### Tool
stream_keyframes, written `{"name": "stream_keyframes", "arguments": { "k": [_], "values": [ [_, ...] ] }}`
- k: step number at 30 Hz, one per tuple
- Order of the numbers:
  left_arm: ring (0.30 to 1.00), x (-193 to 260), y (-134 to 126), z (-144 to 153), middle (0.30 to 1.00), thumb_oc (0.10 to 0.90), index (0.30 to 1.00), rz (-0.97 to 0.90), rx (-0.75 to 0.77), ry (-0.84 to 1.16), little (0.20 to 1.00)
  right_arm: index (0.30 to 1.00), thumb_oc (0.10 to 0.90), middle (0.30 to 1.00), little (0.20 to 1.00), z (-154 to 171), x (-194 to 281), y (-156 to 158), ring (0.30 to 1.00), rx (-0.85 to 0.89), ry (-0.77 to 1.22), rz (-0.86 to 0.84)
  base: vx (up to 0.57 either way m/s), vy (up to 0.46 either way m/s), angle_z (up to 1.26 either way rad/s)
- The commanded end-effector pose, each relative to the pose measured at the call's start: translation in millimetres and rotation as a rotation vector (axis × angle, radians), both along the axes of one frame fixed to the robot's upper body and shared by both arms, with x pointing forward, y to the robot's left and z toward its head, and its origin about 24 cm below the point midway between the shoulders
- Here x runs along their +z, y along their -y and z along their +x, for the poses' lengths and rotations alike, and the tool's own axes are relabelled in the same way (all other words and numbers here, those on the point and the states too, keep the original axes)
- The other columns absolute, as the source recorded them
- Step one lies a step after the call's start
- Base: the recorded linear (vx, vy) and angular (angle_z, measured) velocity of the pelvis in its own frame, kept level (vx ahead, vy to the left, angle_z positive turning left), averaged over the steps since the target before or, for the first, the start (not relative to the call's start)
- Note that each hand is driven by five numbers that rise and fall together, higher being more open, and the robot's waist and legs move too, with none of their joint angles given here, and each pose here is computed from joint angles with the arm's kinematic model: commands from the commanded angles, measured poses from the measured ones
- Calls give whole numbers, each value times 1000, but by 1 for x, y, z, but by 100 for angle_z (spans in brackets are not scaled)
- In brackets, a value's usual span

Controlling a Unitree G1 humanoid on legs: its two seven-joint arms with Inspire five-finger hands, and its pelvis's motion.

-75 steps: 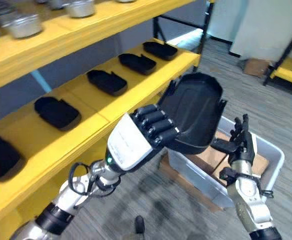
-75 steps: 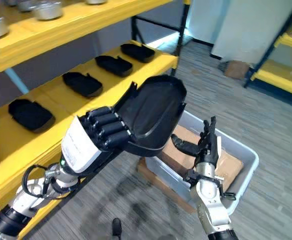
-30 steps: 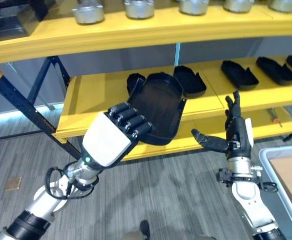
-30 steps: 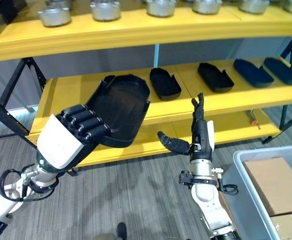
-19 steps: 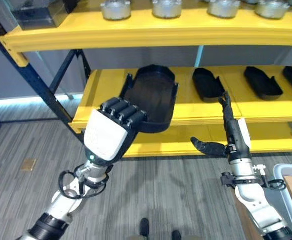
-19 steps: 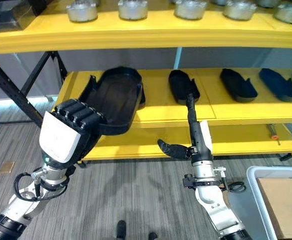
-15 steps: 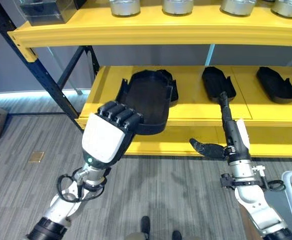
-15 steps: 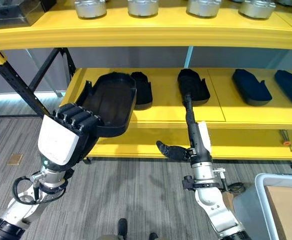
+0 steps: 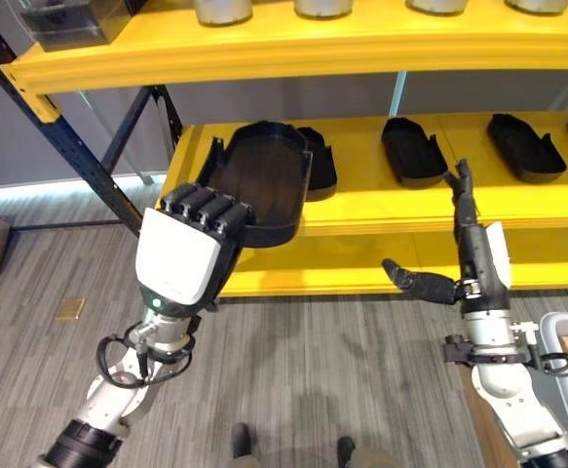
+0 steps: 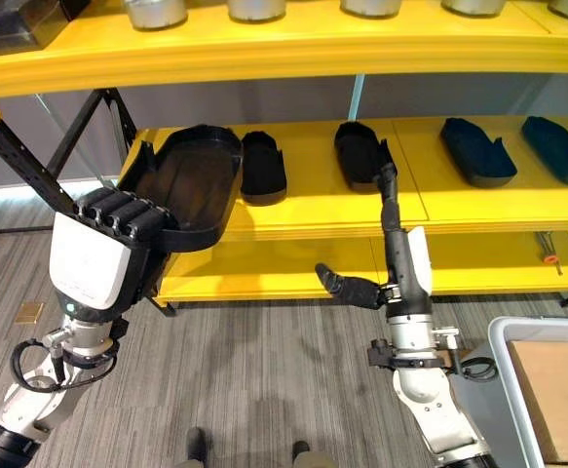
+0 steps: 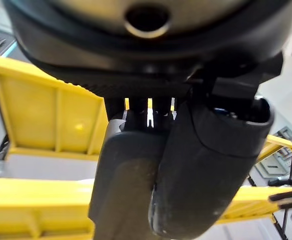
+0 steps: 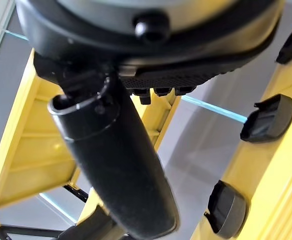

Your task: Move parts from the plastic box to the shelf.

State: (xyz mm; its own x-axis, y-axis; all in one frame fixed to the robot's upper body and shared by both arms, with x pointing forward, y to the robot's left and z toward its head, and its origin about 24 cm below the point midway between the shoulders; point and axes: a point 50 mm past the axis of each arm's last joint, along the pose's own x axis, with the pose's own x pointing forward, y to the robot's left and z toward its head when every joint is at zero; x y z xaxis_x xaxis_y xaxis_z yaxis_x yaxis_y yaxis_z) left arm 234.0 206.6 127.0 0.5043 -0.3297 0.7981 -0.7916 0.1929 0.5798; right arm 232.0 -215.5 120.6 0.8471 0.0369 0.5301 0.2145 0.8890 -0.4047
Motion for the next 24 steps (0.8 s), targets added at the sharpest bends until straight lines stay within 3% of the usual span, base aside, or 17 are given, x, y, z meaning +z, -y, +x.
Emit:
{"name": "stream_keyframes", "arguments": {
  "k": [1, 16, 24],
  "values": [
    [300, 53, -6, -9, 300, 400, 300, -151, 10, 317, 300, 1000, 900, 1000, 1000, -8, 49, -18, 1000, 149, 266, 54, 105, 291, -25],
    [300, 64, 8, 0, 300, 400, 300, -101, -116, 314, 300, 1000, 900, 1000, 1000, -2, 52, -44, 1000, 175, 276, 80, 51, 270, 5],
    [300, 68, 17, 7, 300, 400, 300, -141, -136, 279, 300, 1000, 900, 1000, 1000, -2, 55, -50, 1000, 241, 274, 40, 57, 68, -23]
  ]
}}
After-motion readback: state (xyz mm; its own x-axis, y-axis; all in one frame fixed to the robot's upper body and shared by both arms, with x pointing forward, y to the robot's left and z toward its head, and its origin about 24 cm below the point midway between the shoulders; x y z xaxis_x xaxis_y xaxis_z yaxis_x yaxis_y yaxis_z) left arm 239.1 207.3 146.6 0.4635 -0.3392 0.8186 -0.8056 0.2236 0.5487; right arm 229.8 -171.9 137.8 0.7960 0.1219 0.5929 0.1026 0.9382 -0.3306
